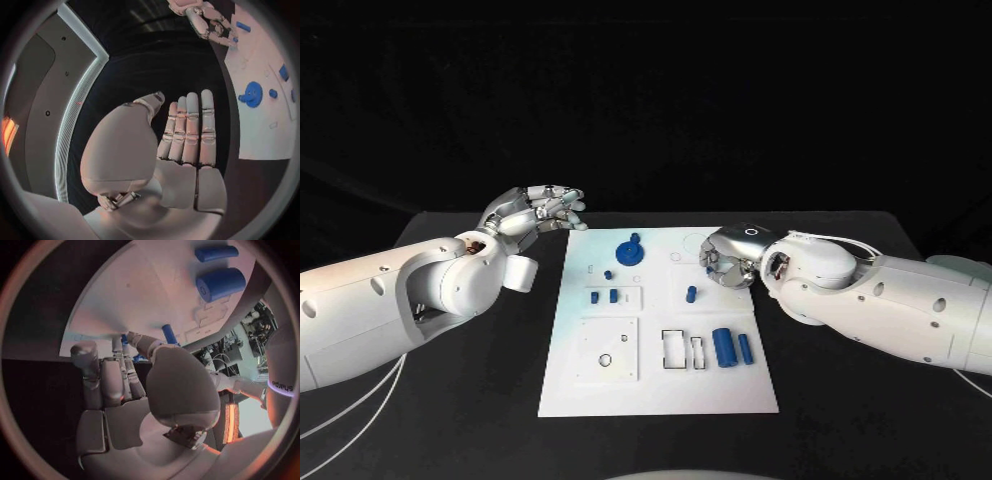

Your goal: Assemble the parts on the task board

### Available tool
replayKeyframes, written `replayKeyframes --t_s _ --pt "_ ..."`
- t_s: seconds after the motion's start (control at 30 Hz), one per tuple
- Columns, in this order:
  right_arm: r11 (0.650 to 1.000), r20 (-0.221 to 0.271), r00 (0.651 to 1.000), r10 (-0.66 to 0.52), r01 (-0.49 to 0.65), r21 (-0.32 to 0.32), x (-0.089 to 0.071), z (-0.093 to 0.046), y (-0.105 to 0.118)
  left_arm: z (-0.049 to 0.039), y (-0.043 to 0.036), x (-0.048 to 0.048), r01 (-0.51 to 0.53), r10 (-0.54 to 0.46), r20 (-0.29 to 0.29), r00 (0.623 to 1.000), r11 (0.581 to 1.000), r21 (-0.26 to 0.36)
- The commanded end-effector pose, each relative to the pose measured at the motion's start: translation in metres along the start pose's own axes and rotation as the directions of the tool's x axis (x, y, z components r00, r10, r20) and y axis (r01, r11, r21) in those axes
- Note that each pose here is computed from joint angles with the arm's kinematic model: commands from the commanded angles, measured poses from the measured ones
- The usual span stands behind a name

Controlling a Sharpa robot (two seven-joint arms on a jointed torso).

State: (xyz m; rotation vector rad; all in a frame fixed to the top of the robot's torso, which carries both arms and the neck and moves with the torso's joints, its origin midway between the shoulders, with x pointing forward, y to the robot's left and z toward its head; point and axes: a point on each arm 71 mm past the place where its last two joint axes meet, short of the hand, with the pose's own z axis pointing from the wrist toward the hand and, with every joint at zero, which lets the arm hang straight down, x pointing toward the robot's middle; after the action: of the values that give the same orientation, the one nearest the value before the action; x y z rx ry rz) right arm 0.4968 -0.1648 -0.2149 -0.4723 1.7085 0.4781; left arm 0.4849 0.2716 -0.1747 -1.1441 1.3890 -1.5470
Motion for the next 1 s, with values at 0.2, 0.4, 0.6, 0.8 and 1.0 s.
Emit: replayKeyframes --t_s 0.2,0.4,0.6,0.8,1.0 --pt "1.0 -0.042 0.999 -0.024 0.024 0.008 0.01 0.002 0.002 0.0004 -0.0006 0.0038 0.016 -0.016 -0.026 1.0 1.0 0.007" --pt "0.999 -0.051 0.998 -0.045 0.047 0.022 0.014 0.003 0.001 0.0002 -0.0003 0.0042 0.01 -0.01 -0.032 0.999 1.0 0.002" --pt "0.996 -0.051 0.995 -0.088 0.089 0.029 0.016 0.002 0.001 0.0 -0.0002 0.004 0.007 -0.007 -0.033 0.999 1.0 -0.001" --pt "0.992 -0.041 0.991 -0.125 0.126 0.031 0.016 0.001 0.003 -0.0002 -0.0003 0.0043 0.002 -0.002 -0.04 0.999 1.0 0.0" --pt "0.989 -0.019 0.99 -0.142 0.142 0.034 0.016 0.001 0.006 -0.0003 -0.0002 0.005 -0.001 0.001 -0.046 0.999 1.0 -0.002"
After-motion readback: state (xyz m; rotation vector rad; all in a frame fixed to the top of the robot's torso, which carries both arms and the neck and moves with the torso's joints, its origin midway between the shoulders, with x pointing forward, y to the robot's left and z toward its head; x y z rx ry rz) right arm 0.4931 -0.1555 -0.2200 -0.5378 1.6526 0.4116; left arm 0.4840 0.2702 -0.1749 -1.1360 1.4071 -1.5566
